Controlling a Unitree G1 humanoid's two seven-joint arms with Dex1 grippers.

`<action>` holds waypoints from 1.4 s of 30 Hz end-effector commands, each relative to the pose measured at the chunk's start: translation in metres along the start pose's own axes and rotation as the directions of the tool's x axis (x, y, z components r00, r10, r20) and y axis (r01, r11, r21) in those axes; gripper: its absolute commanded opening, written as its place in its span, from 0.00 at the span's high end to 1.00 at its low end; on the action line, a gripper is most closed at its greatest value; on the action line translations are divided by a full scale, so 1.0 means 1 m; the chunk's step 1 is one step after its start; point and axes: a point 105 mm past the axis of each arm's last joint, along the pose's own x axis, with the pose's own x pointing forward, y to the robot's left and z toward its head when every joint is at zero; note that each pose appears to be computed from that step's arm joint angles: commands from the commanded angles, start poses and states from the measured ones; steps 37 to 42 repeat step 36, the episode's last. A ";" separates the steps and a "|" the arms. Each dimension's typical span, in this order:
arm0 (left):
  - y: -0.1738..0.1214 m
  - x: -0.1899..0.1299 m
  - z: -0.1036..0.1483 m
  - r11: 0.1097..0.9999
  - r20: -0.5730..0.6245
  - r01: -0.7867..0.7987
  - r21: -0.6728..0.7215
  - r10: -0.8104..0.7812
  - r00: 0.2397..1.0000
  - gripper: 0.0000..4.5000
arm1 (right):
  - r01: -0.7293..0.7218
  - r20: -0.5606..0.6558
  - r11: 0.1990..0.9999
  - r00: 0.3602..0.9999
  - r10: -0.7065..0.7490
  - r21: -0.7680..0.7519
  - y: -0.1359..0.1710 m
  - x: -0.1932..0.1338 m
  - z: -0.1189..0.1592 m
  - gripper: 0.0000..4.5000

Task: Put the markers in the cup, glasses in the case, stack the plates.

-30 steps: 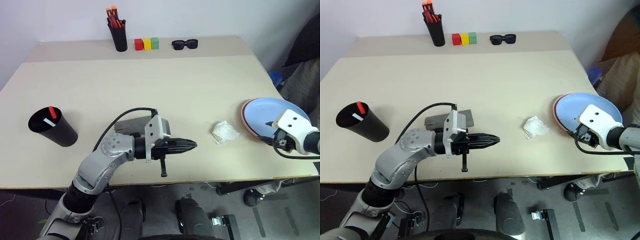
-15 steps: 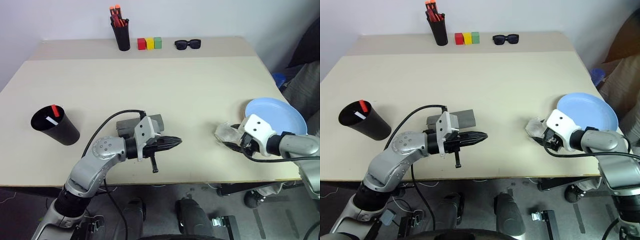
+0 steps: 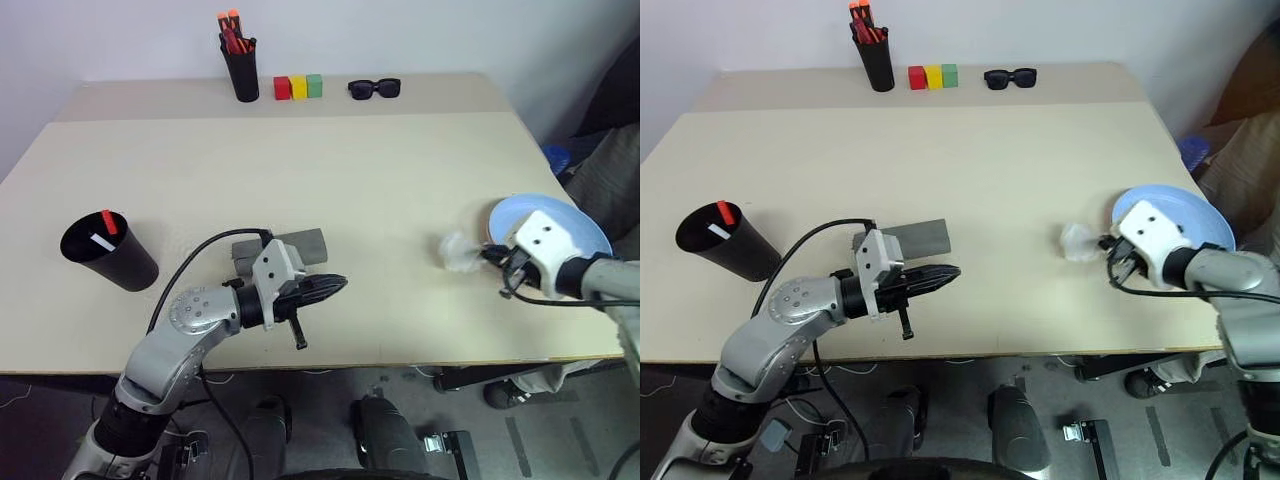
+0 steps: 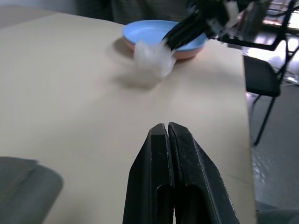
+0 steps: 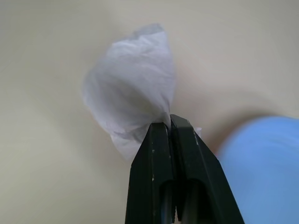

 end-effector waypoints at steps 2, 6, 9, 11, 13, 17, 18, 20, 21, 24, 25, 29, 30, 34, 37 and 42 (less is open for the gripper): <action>0.011 -0.014 0.000 0.996 0.006 -0.090 0.028 0.090 0.996 1.00 | 0.226 -0.102 0.974 0.969 -0.225 -0.005 -0.056 -0.020 -0.020 1.00; 0.013 -0.020 -0.004 0.992 -0.012 -0.123 0.035 0.123 0.992 1.00 | 0.249 -0.203 0.968 0.947 -0.248 -0.022 -0.065 -0.018 -0.044 0.81; 0.018 -0.028 -0.005 0.985 -0.013 -0.169 0.035 0.170 0.985 1.00 | 0.238 -0.124 0.970 0.962 -0.241 -0.039 -0.061 -0.006 -0.027 0.48; 0.021 -0.031 -0.006 0.978 -0.006 -0.204 0.033 0.205 0.979 1.00 | 0.226 -0.049 0.973 0.972 -0.228 -0.052 -0.057 0.002 -0.011 0.25; 0.027 -0.036 -0.007 0.960 0.005 -0.276 0.037 0.276 0.961 1.00 | 0.199 0.053 0.979 0.979 -0.197 -0.033 -0.050 0.010 0.007 0.25; 0.052 -0.055 -0.019 0.866 -0.003 -0.497 0.063 0.498 0.867 1.00 | 0.059 0.286 0.992 0.954 -0.088 0.110 -0.031 0.019 0.042 0.25; 0.059 -0.062 -0.022 0.829 -0.003 -0.555 0.068 0.557 0.831 1.00 | 0.009 0.334 0.989 0.941 -0.058 0.148 -0.025 0.020 0.050 0.25; 0.072 -0.081 -0.029 0.733 -0.005 -0.677 0.060 0.679 0.735 1.00 | -0.131 0.416 0.972 0.909 0.040 0.194 -0.005 0.024 0.062 0.25; 0.074 -0.087 -0.032 0.703 -0.004 -0.708 0.070 0.710 0.705 1.00 | -0.167 0.431 0.966 0.900 0.069 0.196 0.001 0.025 0.063 0.25; 0.076 -0.100 -0.033 0.648 0.006 -0.759 0.064 0.760 0.649 1.00 | -0.231 0.451 0.954 0.884 0.124 0.191 0.012 0.030 0.065 0.25; 0.078 -0.104 -0.034 0.630 0.006 -0.774 0.058 0.775 0.632 1.00 | -0.243 0.454 0.951 0.881 0.134 0.190 0.015 0.032 0.065 0.25; 0.079 -0.114 -0.037 0.600 -0.005 -0.797 0.065 0.799 0.601 1.00 | -0.266 0.441 0.946 0.883 0.162 0.185 0.021 0.038 0.061 0.25; 0.079 -0.116 -0.037 0.597 -0.006 -0.799 0.069 0.802 0.598 1.00 | -0.270 0.436 0.945 0.884 0.168 0.184 0.022 0.040 0.059 0.25; 0.080 -0.117 -0.033 0.579 0.004 -0.813 0.066 0.814 0.581 1.00 | -0.280 0.425 0.945 0.886 0.187 0.169 0.025 0.044 0.057 0.25; 0.080 -0.116 -0.032 0.576 0.008 -0.815 0.066 0.816 0.577 1.00 | -0.288 0.427 0.945 0.882 0.198 0.156 0.027 0.045 0.058 0.25; 0.080 -0.116 -0.032 0.576 0.008 -0.815 0.066 0.816 0.577 1.00 | -0.288 0.427 0.945 0.882 0.198 0.156 0.027 0.045 0.058 0.25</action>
